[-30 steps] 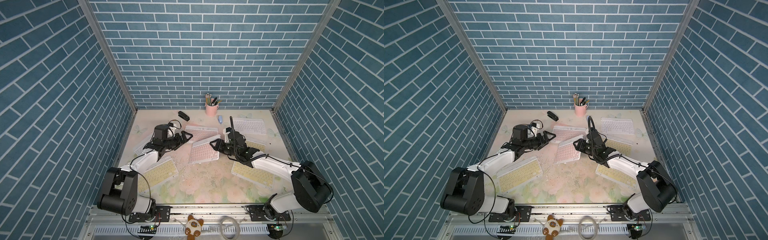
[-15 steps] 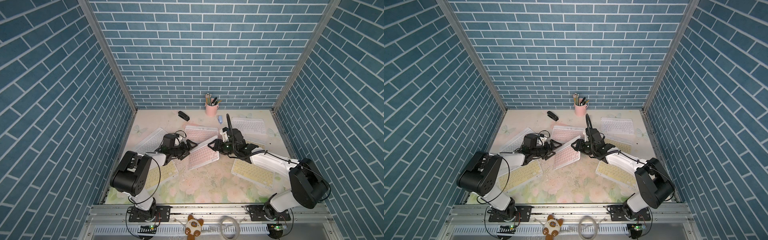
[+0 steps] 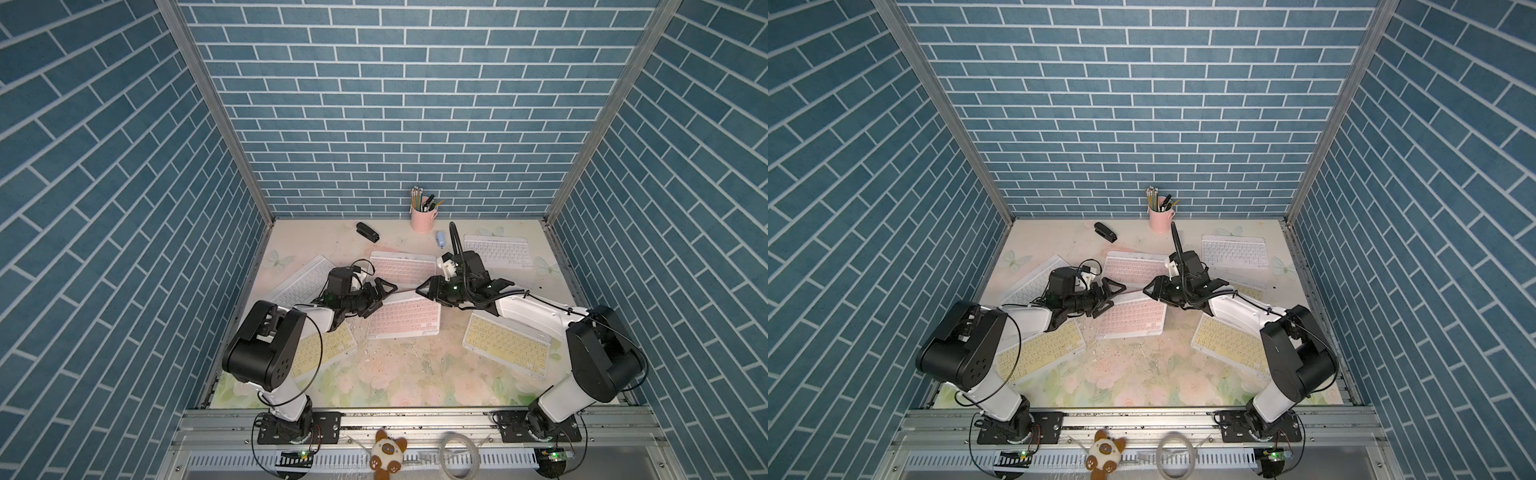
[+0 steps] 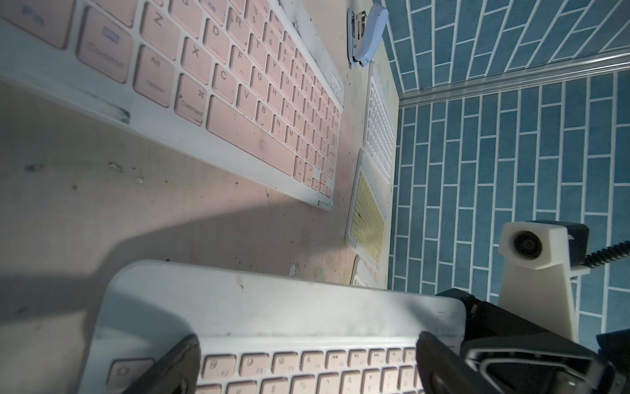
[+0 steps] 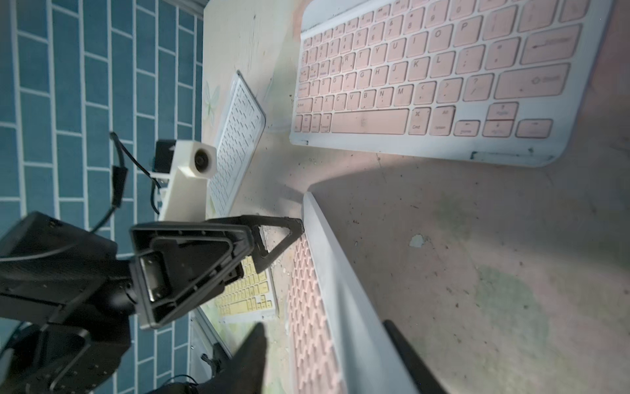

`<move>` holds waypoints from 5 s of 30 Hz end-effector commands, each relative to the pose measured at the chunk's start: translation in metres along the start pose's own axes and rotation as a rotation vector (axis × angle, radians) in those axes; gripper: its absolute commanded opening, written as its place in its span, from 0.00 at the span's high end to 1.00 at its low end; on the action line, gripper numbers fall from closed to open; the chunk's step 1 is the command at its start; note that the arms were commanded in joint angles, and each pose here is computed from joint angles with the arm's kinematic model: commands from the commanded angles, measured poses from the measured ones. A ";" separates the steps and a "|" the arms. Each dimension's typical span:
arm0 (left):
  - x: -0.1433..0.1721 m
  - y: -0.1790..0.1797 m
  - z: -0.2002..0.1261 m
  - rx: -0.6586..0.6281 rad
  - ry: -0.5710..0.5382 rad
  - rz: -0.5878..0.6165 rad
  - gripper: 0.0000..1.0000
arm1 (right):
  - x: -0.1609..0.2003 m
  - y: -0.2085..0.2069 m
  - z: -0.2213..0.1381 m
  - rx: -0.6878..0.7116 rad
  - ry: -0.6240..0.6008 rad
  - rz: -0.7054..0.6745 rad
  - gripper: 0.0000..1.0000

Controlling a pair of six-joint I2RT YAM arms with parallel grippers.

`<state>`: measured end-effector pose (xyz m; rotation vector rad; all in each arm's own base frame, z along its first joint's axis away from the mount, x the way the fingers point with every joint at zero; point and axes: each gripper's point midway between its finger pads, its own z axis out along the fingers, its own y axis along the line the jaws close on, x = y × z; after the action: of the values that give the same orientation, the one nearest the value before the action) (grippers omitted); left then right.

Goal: Stack the numeric keypads
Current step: Pick up the numeric keypad from the center of the board, then place the numeric keypad at the numeric keypad, then adjust the numeric keypad.

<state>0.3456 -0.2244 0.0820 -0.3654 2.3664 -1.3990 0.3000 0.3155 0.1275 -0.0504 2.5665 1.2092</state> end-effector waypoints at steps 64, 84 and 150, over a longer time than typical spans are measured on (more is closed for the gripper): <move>-0.086 -0.039 -0.045 -0.047 -0.076 0.056 0.01 | -0.173 -0.029 0.059 -0.449 -0.077 -0.114 1.00; -0.082 -0.031 -0.040 -0.053 -0.057 0.047 0.00 | -0.163 -0.077 0.089 -0.328 -0.022 -0.069 0.85; -0.158 0.037 -0.017 -0.341 0.003 -0.009 0.00 | -0.050 -0.107 0.011 0.640 0.054 -0.619 0.01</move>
<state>0.4765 -0.1300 0.0916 -0.4746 2.5814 -1.0133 0.3677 0.2706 0.0592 -0.6283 2.5649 0.3524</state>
